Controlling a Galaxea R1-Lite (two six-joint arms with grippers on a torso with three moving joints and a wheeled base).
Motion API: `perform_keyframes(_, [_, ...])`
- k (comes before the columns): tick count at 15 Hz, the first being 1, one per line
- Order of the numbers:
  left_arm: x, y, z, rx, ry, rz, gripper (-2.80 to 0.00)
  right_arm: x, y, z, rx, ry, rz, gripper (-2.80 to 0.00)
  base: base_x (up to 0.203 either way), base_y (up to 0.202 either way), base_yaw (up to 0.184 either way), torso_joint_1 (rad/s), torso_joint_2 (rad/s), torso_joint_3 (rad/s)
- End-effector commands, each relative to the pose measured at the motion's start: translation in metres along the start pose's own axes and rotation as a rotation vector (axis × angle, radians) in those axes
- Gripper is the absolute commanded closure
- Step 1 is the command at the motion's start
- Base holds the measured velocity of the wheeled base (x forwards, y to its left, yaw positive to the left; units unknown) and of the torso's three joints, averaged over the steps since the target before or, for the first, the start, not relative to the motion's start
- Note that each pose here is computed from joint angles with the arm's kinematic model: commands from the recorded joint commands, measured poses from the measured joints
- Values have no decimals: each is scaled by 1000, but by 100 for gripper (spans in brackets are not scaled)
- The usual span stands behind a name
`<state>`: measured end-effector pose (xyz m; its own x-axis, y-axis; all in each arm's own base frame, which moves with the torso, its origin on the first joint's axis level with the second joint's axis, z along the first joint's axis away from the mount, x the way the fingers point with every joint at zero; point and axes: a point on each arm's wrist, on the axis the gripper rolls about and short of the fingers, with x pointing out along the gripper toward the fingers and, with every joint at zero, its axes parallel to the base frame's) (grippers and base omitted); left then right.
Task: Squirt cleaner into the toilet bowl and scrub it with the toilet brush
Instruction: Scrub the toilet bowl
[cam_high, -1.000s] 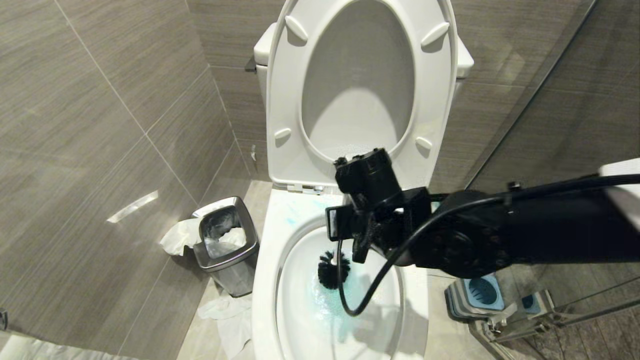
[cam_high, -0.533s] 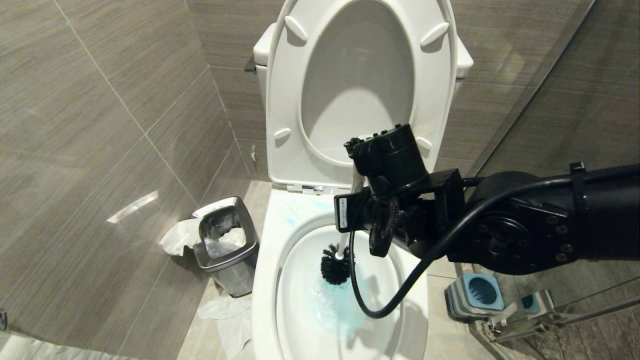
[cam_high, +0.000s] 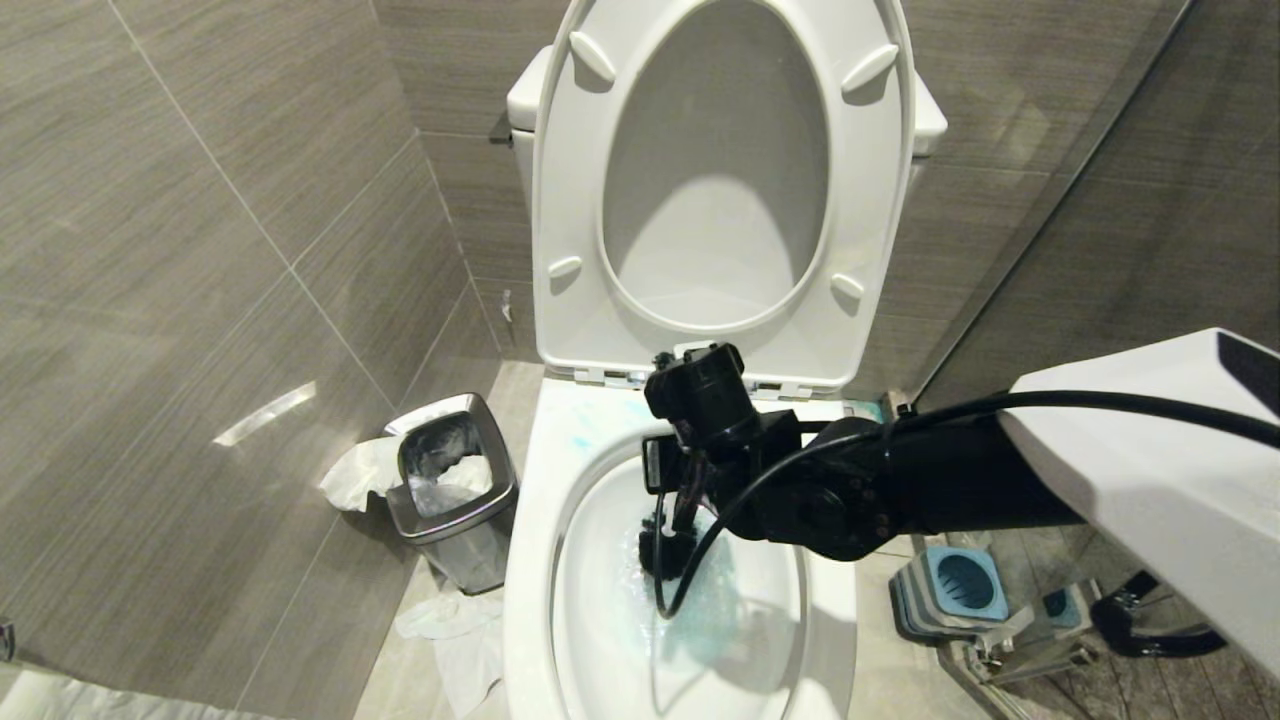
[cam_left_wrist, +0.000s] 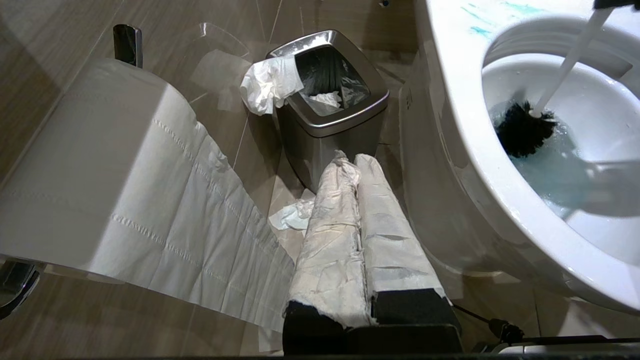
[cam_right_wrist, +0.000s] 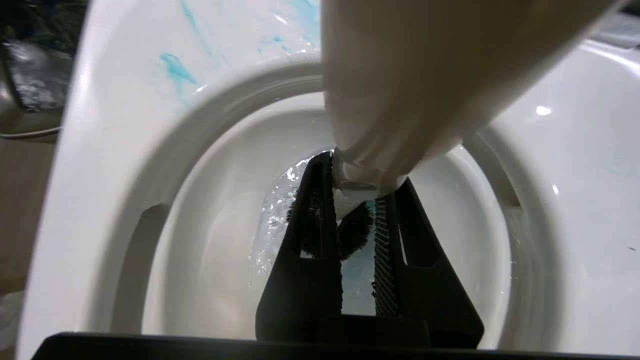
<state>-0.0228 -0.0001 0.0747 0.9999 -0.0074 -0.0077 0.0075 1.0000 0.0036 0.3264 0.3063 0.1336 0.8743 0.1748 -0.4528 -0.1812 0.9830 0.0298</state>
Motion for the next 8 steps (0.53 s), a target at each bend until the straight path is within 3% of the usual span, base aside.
perform_keyframes(1, [0,0,-1,-1,5,0,0,33,3,-28,-20,49,-30,0,0,0,0,0,0,0])
perform_keyframes(5, [0,0,-1,-1,5,0,0,42,3,-32,-17,53,-39,0,0,0,0,0,0,0])
perform_keyframes(8, [0,0,-1,1,5,0,0,7,2,8,38,-27,0,0,0,0,0,0,0,0])
